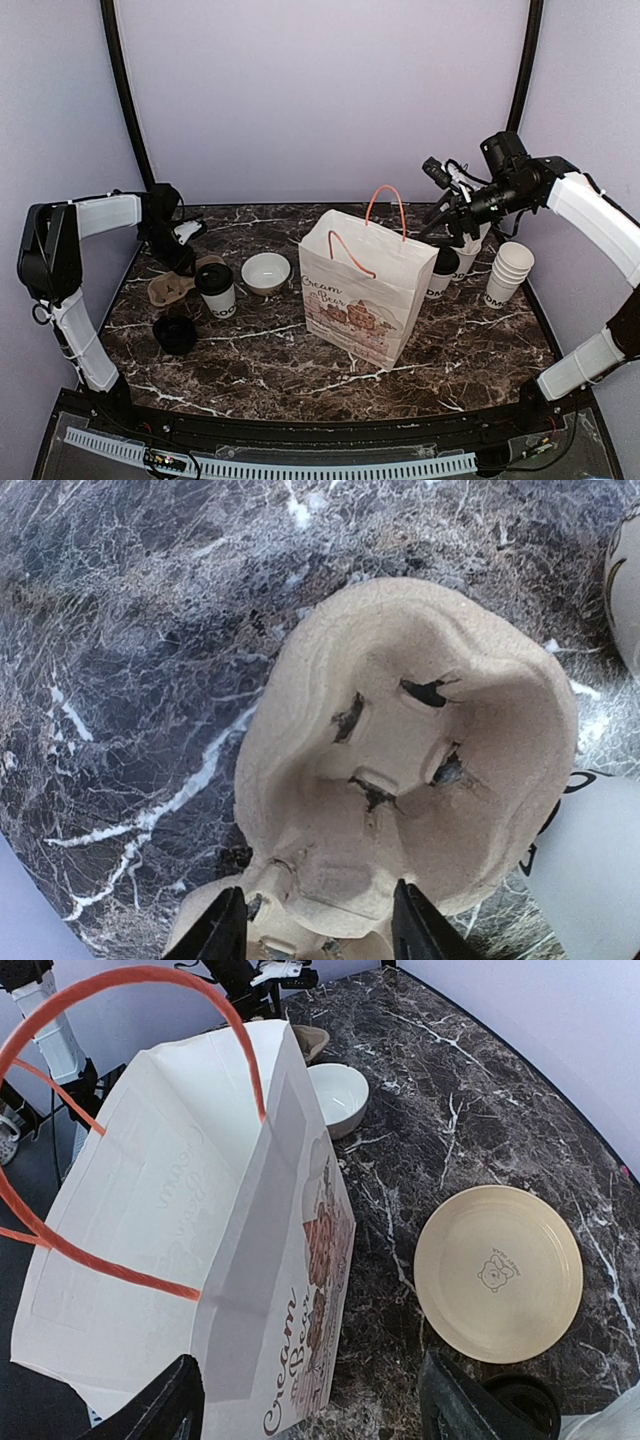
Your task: Pack the takeout coffee
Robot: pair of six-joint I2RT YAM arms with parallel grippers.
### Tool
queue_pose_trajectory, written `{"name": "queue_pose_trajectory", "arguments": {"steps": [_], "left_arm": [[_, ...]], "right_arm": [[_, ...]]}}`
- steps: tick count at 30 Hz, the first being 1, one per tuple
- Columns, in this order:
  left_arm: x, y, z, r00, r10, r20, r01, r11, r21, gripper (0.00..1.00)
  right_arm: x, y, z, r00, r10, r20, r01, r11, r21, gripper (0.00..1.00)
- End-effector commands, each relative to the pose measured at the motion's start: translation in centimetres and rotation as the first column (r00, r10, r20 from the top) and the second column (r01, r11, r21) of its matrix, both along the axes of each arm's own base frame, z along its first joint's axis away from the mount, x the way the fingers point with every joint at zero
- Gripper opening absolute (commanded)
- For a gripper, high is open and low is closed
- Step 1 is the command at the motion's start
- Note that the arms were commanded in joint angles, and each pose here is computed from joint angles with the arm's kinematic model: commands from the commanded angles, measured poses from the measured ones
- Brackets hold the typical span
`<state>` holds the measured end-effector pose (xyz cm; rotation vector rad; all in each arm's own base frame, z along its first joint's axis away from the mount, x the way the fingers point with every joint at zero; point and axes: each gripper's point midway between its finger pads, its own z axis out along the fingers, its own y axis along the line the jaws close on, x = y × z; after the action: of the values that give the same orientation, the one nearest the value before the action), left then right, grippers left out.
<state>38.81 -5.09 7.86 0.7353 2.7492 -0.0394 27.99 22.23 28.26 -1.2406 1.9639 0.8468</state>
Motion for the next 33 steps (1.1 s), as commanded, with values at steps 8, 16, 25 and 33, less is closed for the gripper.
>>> {"name": "queue_pose_trajectory", "arguments": {"steps": [8, 16, 25, 33], "left_arm": [[-0.3, -0.4, -0.8, 0.998, -0.049, -0.025, 0.049, 0.999, 0.012, 0.48], [-0.9, -1.1, -2.2, 0.994, -0.074, -0.076, 0.076, 0.997, 0.021, 0.47], [0.4, 0.2, -0.9, 1.0, 0.014, -0.024, -0.012, 0.996, 0.084, 0.35], [1.5, 0.9, 0.3, 0.99, 0.138, 0.03, -0.139, 0.989, 0.046, 0.3]], "right_arm": [[0.1, 0.0, 0.3, 1.0, 0.004, 0.025, -0.004, 1.0, 0.02, 0.74], [0.1, 0.0, 0.1, 1.0, 0.0, 0.022, -0.001, 1.0, 0.014, 0.74], [0.1, 0.0, -0.1, 1.0, -0.001, 0.018, 0.0, 1.0, 0.013, 0.74], [0.2, -0.1, 0.0, 1.0, -0.009, 0.018, 0.009, 1.0, 0.015, 0.74]]}}
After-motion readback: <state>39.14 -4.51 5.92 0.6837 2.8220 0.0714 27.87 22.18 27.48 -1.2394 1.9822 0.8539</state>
